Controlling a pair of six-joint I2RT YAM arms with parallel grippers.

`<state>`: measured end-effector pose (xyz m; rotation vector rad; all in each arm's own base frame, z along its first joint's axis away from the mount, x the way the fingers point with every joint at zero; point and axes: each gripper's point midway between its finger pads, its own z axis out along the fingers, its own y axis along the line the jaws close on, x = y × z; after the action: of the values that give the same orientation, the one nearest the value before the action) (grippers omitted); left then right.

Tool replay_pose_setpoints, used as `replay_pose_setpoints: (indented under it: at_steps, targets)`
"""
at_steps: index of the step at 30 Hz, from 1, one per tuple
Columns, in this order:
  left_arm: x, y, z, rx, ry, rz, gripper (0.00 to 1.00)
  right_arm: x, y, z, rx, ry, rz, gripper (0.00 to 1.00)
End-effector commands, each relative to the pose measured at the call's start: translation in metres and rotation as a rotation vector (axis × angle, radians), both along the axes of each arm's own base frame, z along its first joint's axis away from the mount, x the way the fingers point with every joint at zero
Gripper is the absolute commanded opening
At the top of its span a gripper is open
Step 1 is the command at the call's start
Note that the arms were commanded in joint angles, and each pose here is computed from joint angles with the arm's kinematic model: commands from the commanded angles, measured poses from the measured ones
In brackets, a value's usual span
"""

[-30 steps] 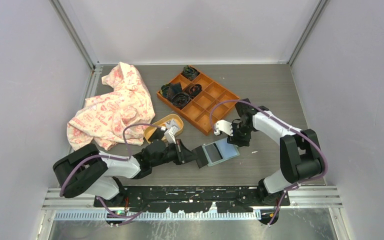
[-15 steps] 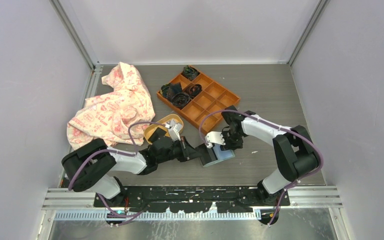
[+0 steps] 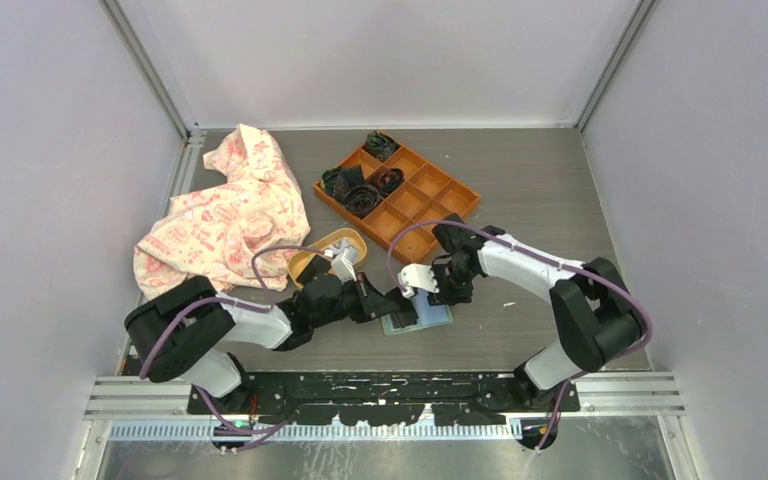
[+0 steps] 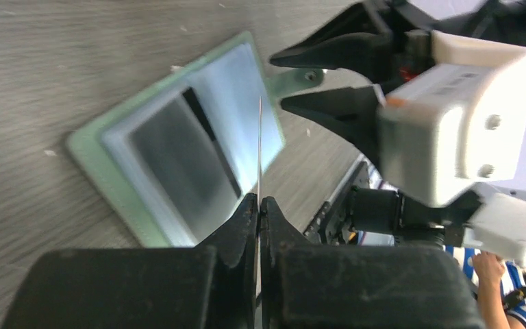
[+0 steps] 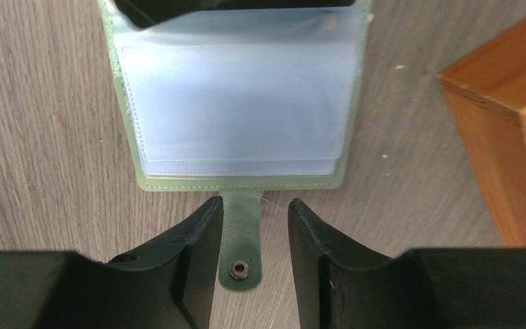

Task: Put the credit cards into the card holder
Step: Insert the credit card into the card slot.

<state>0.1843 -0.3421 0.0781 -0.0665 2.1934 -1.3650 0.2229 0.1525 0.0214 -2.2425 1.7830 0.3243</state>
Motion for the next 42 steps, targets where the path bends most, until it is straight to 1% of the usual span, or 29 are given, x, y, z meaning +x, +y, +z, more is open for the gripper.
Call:
replay_pose_setpoints:
  at_steps: [1,7,11,16,22,27,34,42]
  targets:
    - [0.022,0.017,0.014,-0.038,-0.067,0.052,0.0,0.015,0.013,0.021,0.088,-0.072,-0.052,0.46]
    - [0.02,0.012,0.016,-0.056,-0.034,-0.016,0.0,0.015,0.009,0.01,0.052,-0.051,-0.054,0.46]
    - [0.02,0.007,0.015,-0.09,-0.024,-0.019,0.0,0.014,0.006,0.006,0.034,-0.053,-0.048,0.47]
    - [0.021,-0.002,0.015,-0.132,-0.009,-0.041,0.0,0.015,-0.004,-0.001,-0.023,-0.056,-0.03,0.49]
    - [0.022,-0.007,0.006,-0.146,0.022,-0.036,0.0,0.014,-0.008,-0.004,-0.047,-0.05,-0.027,0.5]
    - [0.021,-0.013,-0.004,-0.134,0.052,-0.031,0.0,0.013,-0.012,-0.008,-0.073,-0.042,-0.022,0.5]
    - [0.017,-0.011,-0.015,-0.117,0.098,-0.012,0.0,0.011,-0.016,-0.011,-0.092,-0.027,-0.019,0.49]
    - [0.016,-0.005,-0.027,-0.038,0.13,0.002,0.0,0.01,-0.015,-0.01,-0.083,-0.023,-0.019,0.49]
